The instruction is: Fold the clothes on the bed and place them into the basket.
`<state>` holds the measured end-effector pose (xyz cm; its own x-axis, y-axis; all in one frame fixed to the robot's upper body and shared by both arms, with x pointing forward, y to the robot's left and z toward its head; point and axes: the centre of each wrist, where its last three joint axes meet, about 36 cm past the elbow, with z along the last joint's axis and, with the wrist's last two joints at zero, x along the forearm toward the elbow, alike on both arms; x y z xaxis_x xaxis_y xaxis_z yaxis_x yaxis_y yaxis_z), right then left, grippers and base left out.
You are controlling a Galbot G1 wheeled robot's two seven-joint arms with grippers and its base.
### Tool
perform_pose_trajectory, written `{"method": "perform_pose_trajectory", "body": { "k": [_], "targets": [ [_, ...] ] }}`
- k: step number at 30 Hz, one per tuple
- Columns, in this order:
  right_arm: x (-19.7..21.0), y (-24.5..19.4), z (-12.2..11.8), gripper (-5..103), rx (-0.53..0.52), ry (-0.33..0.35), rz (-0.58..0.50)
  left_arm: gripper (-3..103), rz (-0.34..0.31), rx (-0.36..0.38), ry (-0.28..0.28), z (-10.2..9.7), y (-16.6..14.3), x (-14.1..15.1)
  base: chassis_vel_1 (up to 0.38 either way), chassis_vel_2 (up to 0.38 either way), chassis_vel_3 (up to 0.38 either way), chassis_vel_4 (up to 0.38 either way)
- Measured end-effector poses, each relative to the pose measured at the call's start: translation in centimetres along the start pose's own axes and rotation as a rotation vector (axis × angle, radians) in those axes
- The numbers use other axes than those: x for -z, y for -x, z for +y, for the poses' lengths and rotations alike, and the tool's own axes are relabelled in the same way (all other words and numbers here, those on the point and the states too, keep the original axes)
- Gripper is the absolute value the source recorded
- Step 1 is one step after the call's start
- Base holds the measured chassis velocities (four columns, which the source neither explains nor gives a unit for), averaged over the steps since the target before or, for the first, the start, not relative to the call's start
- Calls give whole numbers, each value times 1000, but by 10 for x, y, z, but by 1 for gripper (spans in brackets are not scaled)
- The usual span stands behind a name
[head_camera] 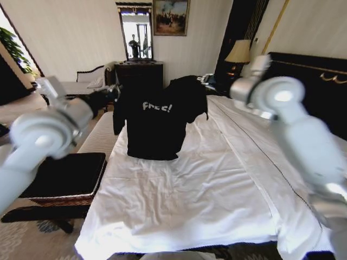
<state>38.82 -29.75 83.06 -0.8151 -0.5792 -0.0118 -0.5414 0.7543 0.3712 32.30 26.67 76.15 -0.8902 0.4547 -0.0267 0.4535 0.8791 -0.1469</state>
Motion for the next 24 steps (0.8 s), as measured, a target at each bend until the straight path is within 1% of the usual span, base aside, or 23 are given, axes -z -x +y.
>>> {"method": "perform_pose_trajectory", "body": {
  "k": [1,2,3,4,5,6,7,8,10,11,12,13,14,15,16,17,19,20,21,23,24],
  "targets": [
    [6,-26,19,1,12,-26,-4,2,40,23,-33,-9,-15,13,0,0,0,0],
    [6,-26,19,1,12,-26,-4,2,40,23,-33,-9,-15,13,0,0,0,0],
    [10,-44,33,1,23,-42,-2,2,48,39,-36,-15,-26,29,0,0,0,0],
    [15,-65,50,1,25,-62,4,2,54,46,-40,-25,-45,56,0,0,0,0],
    [18,-73,55,1,23,-70,8,2,60,45,-43,-29,-51,64,0,0,0,0],
    [22,-84,61,1,17,-76,15,2,68,40,-48,-37,-62,77,0,0,0,0],
    [22,-84,61,1,17,-76,15,2,68,40,-48,-37,-62,77,0,0,0,0],
    [27,-93,67,1,3,-76,21,2,55,29,-39,-50,-79,94,0,0,0,0],
    [32,-98,70,1,-6,-71,21,2,55,19,-20,-61,-91,106,0,0,0,0],
    [32,-98,70,1,-6,-71,21,2,55,19,-20,-61,-91,106,0,0,0,0],
    [34,-99,71,1,-10,-72,19,2,66,19,-13,-64,-94,109,0,0,0,0],
    [33,-98,71,1,-28,-73,40,2,124,40,-7,-63,-92,109,0,0,0,0],
    [29,-95,69,1,-36,-73,58,2,154,62,-11,-59,-87,106,0,0,0,0],
    [18,-84,59,1,-56,-63,89,2,194,93,-27,-50,-78,99,0,0,0,0],
    [18,-84,59,1,-56,-63,89,2,194,93,-27,-50,-78,99,0,0,0,0],
    [4,-70,46,1,-86,-42,122,2,238,122,-46,-37,-66,86,0,0,0,0],
    [-23,-40,21,1,-134,3,180,2,294,164,-80,-16,-44,55,0,0,0,0],
    [-35,-27,11,1,-153,18,200,2,327,183,-82,-8,-33,37,0,0,0,0],
    [-35,-27,11,1,-153,18,200,2,327,183,-82,-8,-33,37,0,0,0,0],
    [-71,9,-17,1,-199,47,256,2,405,216,-97,12,-2,-15,0,0,0,0],
    [-80,18,-23,1,-207,53,269,2,425,223,-109,18,7,-29,0,0,0,0]
  ]
}}
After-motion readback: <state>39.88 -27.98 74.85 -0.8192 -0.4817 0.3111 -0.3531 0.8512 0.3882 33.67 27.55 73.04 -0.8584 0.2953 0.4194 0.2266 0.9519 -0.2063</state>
